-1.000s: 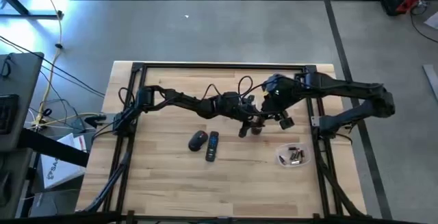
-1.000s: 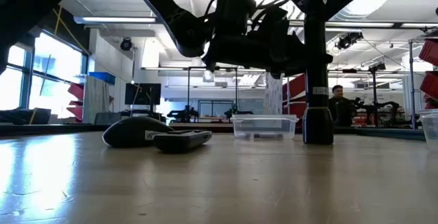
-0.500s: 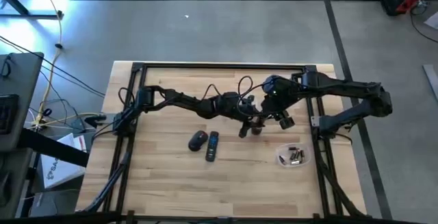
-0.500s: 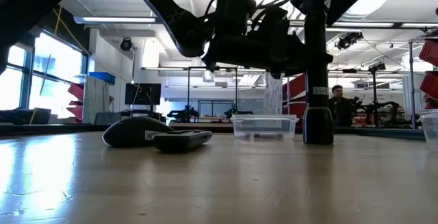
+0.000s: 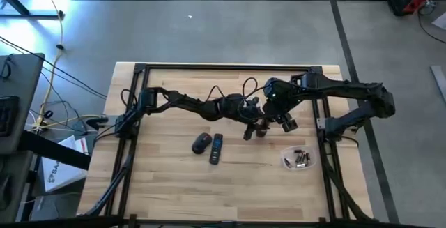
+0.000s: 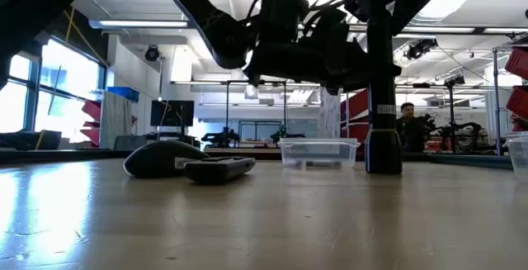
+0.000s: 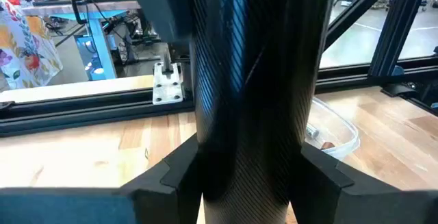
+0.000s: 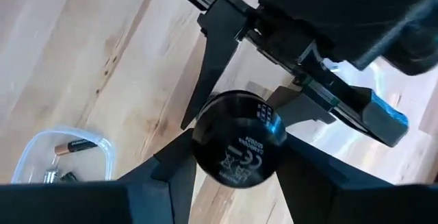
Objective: Insert battery
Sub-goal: Close the flashlight battery compartment
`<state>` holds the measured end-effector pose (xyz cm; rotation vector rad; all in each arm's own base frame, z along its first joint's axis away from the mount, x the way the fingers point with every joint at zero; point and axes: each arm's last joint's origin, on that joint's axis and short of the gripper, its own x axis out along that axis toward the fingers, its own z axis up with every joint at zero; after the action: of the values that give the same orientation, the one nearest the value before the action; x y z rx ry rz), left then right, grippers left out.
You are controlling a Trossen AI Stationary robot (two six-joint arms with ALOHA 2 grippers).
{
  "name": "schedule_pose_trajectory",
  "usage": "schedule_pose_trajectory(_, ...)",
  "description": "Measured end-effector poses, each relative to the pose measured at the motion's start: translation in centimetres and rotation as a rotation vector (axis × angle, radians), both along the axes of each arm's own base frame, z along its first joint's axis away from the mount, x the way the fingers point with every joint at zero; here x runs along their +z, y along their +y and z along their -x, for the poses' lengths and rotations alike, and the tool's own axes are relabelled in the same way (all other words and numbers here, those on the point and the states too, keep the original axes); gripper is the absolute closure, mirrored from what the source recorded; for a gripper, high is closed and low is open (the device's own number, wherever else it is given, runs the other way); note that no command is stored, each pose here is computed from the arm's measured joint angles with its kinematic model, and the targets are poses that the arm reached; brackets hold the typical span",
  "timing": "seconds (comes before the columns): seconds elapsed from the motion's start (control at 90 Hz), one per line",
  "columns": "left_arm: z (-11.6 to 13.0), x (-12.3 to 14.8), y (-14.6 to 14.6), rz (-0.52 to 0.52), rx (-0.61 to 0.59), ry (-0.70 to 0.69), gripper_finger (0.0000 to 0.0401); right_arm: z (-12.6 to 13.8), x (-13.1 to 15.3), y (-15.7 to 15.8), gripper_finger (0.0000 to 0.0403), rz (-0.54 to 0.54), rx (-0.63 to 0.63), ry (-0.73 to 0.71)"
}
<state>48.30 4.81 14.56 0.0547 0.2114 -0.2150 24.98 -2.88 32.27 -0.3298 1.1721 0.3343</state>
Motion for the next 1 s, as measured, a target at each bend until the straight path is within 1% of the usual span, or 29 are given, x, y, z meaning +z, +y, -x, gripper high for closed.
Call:
schedule_pose_trajectory(0.089, 0.0, 0.0, 0.0, 0.0, 0.0, 0.0, 0.0255, 0.0, 0.1, 0.0, 0.0246, 0.0, 0.001, 0.004)
schedule_pose_trajectory(0.333, 0.0, 0.0, 0.0, 0.0, 0.002, 0.0, 0.0255, 0.1, 1.9, 0.1, 0.0246, 0.003, 0.002, -0.029)
schedule_pose_trajectory(0.756, 0.0, 0.0, 0.0, -0.001, 0.002, 0.0, 0.0255, -0.4, 1.3, 0.1, 0.0247, -0.003, 0.008, 0.005)
schedule_pose_trajectory(1.0, 0.0, 0.0, 0.0, -0.002, 0.002, 0.0, 0.0255, -0.5, 1.3, 0.4, 0.0257, 0.002, 0.02, 0.005)
